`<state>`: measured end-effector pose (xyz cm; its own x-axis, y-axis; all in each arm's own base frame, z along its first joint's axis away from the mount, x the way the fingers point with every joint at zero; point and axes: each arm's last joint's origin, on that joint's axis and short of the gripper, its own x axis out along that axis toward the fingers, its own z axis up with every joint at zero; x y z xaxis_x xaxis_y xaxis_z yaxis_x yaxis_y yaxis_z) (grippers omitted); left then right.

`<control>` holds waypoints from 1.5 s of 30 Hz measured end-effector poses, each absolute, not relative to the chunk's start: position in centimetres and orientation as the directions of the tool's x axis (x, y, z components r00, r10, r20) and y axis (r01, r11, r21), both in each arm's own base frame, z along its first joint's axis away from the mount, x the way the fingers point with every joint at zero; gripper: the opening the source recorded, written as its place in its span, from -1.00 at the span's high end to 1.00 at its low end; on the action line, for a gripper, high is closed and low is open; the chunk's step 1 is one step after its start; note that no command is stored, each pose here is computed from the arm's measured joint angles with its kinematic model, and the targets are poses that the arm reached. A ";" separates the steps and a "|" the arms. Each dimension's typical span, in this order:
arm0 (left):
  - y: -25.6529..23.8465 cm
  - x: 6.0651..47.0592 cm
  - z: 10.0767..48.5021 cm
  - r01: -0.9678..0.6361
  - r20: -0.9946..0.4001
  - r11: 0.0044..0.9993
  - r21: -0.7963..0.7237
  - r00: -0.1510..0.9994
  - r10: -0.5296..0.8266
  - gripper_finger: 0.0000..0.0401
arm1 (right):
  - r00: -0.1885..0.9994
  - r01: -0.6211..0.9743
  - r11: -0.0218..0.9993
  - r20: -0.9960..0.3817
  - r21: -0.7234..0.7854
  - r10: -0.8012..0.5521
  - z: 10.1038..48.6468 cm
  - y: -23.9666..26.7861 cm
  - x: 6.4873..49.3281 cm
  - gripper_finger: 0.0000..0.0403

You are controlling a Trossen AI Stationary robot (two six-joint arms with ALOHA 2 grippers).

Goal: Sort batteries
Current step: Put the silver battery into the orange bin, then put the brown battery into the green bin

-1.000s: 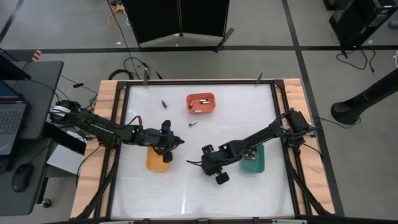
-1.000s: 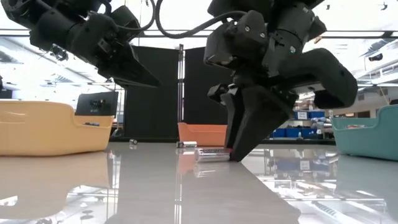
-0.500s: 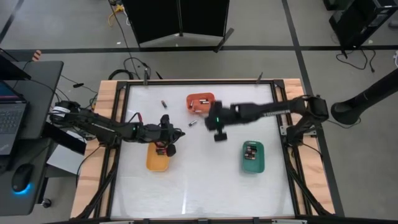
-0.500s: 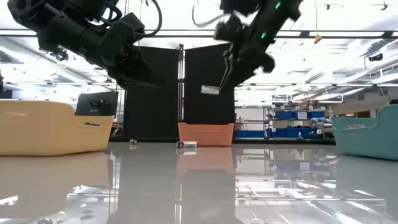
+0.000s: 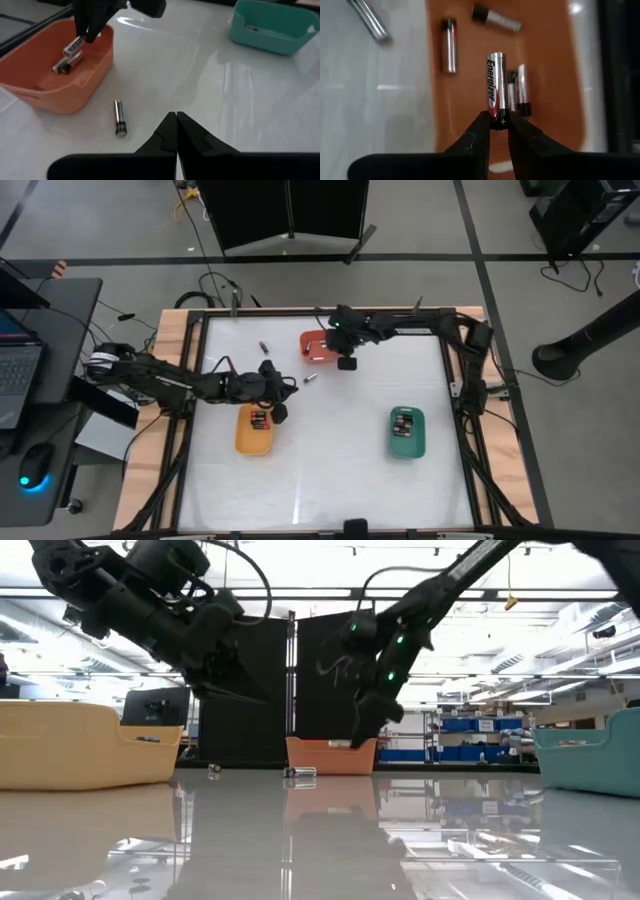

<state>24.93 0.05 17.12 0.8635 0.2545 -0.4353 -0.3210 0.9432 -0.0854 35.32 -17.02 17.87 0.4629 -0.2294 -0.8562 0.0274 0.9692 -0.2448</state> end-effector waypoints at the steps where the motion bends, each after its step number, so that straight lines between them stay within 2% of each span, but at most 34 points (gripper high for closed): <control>1: 0.1 25.0 17.0 -0.326 -0.443 0.942 -0.086 0.859 0.257 0.97 | 0.447 0.023 0.971 -0.866 -0.237 -0.222 17.4 -17.5 35.6 0.72; 14: 0.3 25.1 16.5 -0.336 -0.453 0.938 -0.084 0.852 0.264 0.97 | 0.362 -0.003 0.981 -0.915 -0.192 -0.178 15.5 -19.8 37.8 0.71; 23: 0.3 25.2 16.6 -0.338 -0.451 0.937 -0.084 0.852 0.267 0.97 | 0.359 0.022 0.982 -0.915 -0.189 -0.184 16.3 -18.9 37.9 0.41; 29: 0.5 25.2 16.6 -0.348 -0.446 0.934 -0.082 0.851 0.278 0.97 | 0.382 -0.010 0.972 -0.900 -0.233 -0.212 18.8 -16.8 38.1 0.28; 32: 0.8 25.2 16.5 -0.359 -0.445 0.930 -0.081 0.848 0.288 0.97 | 0.379 -0.032 0.967 -0.899 -0.252 -0.222 21.1 -15.0 37.5 0.39; 38: 1.2 25.5 15.3 -0.376 -0.491 0.925 -0.061 0.818 0.300 0.97 | 0.400 -0.052 0.970 -0.894 -0.239 -0.199 24.3 -10.7 35.4 0.93; 45: 3.8 25.0 15.8 -0.485 -0.528 0.872 -0.071 0.759 0.379 0.97 | 0.469 0.069 0.981 -0.862 -0.180 -0.191 22.7 -7.6 31.1 0.93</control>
<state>25.02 3.80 15.82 0.7594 0.3795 -0.5285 -0.4848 0.8718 -0.0706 31.08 -7.57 22.68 0.4694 -0.1913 -0.8620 0.0694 0.9812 -0.1800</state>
